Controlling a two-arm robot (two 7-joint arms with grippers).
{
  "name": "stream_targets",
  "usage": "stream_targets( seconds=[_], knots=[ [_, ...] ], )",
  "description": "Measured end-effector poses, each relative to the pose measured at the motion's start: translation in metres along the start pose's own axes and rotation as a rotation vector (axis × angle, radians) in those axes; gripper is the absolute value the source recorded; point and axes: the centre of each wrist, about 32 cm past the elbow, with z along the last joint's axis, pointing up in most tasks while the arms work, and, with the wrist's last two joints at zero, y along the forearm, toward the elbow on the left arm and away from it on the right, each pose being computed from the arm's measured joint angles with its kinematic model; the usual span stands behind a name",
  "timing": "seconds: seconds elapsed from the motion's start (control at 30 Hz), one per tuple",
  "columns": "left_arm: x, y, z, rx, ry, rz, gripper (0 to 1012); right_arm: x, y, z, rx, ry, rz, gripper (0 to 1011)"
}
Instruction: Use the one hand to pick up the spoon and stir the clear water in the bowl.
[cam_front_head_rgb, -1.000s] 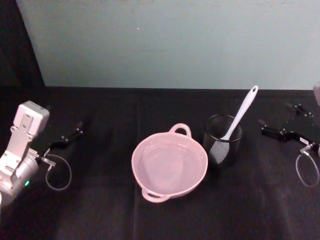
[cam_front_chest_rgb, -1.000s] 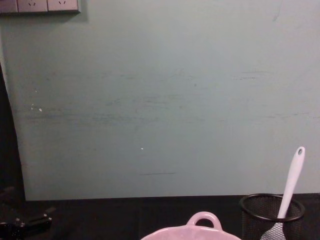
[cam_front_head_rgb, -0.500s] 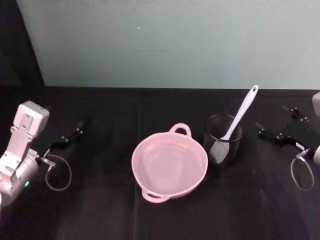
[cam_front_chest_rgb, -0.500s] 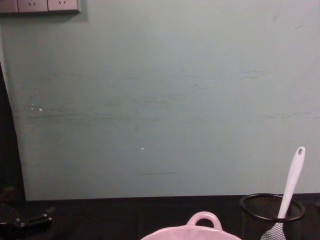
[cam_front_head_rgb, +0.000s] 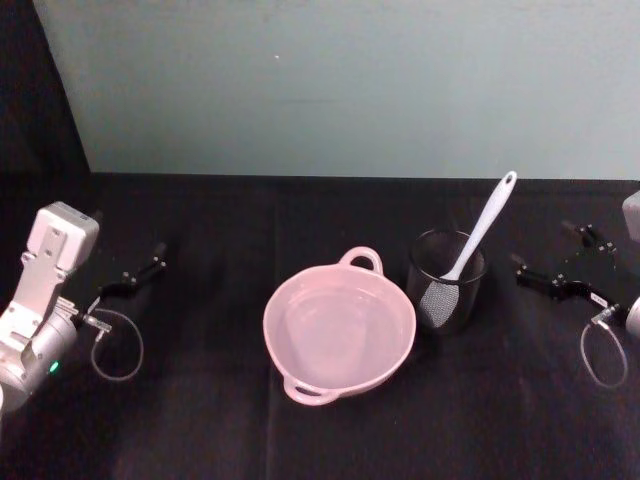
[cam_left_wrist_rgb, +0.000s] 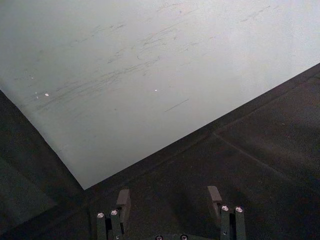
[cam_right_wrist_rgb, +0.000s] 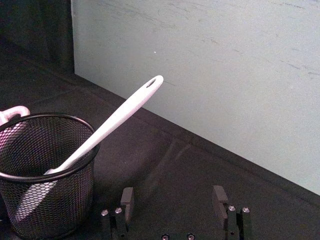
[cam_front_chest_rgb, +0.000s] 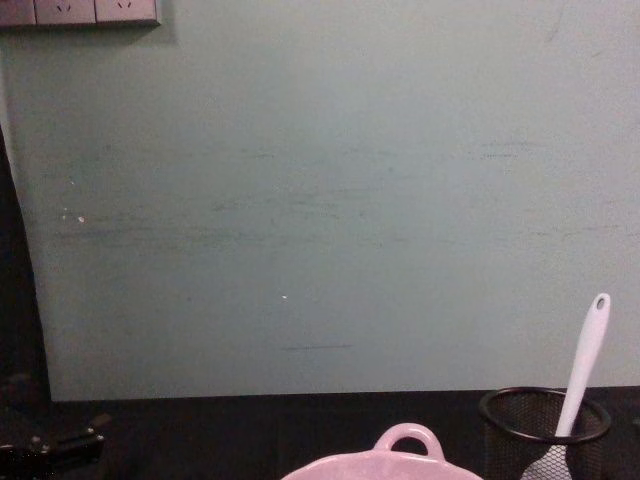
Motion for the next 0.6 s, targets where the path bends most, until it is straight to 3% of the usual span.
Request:
stream_targets(
  seconds=[0.6],
  knots=[
    [0.0000,0.0000,0.0000,0.000,0.000,0.000,1005,-0.0001,0.0000,0.0002,0.001,-0.002,0.002,1003]
  ],
)
